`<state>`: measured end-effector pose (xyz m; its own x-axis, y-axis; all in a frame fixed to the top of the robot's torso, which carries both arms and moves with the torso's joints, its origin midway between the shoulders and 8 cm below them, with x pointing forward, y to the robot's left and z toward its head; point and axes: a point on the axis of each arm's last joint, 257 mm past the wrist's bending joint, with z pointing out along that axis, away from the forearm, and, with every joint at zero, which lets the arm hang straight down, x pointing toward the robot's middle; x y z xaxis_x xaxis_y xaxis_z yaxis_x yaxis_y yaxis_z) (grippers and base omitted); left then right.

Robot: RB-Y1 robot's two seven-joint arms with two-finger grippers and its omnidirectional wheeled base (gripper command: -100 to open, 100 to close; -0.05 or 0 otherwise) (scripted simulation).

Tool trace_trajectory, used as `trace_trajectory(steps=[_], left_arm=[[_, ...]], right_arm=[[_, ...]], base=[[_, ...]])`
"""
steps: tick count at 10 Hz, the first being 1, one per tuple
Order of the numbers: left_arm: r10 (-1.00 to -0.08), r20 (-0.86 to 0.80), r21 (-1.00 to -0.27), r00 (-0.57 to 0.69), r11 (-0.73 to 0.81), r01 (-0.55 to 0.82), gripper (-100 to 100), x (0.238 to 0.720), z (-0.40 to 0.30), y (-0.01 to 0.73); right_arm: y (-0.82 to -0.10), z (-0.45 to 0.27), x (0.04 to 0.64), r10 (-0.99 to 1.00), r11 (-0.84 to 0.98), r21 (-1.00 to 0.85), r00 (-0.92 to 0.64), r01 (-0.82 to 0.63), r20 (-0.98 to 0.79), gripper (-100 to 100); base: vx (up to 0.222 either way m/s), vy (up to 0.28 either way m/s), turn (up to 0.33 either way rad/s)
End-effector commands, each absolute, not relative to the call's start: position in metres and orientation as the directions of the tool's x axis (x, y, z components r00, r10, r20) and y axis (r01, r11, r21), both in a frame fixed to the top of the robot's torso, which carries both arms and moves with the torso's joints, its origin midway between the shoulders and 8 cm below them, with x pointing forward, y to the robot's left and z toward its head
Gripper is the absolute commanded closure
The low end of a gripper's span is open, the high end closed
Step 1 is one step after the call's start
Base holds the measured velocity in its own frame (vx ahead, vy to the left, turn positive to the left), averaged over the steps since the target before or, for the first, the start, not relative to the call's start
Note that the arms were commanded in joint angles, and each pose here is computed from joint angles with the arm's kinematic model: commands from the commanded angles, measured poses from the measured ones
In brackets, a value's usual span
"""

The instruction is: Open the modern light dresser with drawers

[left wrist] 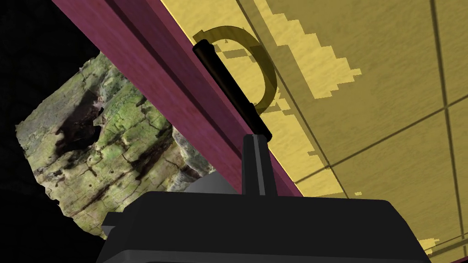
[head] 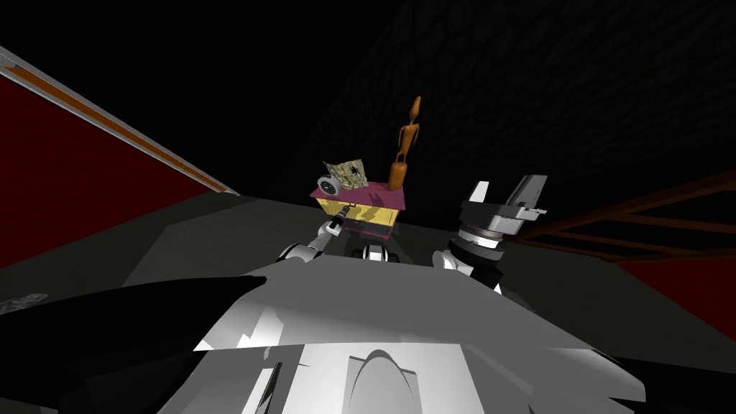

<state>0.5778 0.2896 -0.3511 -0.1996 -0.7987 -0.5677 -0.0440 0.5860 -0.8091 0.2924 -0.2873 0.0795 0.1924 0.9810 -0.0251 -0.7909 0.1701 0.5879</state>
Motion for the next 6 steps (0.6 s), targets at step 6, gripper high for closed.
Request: trace_trajectory(steps=[6], left_arm=[[-0.742,-0.571,-0.809,-0.351,0.582,0.083,100,0.547,-0.345,0.272]], right_arm=[[-0.287,0.08,0.292,0.981,0.17,0.588,0.192,-0.791,-0.025,0]], base=[[0.006,-0.105,0.282]])
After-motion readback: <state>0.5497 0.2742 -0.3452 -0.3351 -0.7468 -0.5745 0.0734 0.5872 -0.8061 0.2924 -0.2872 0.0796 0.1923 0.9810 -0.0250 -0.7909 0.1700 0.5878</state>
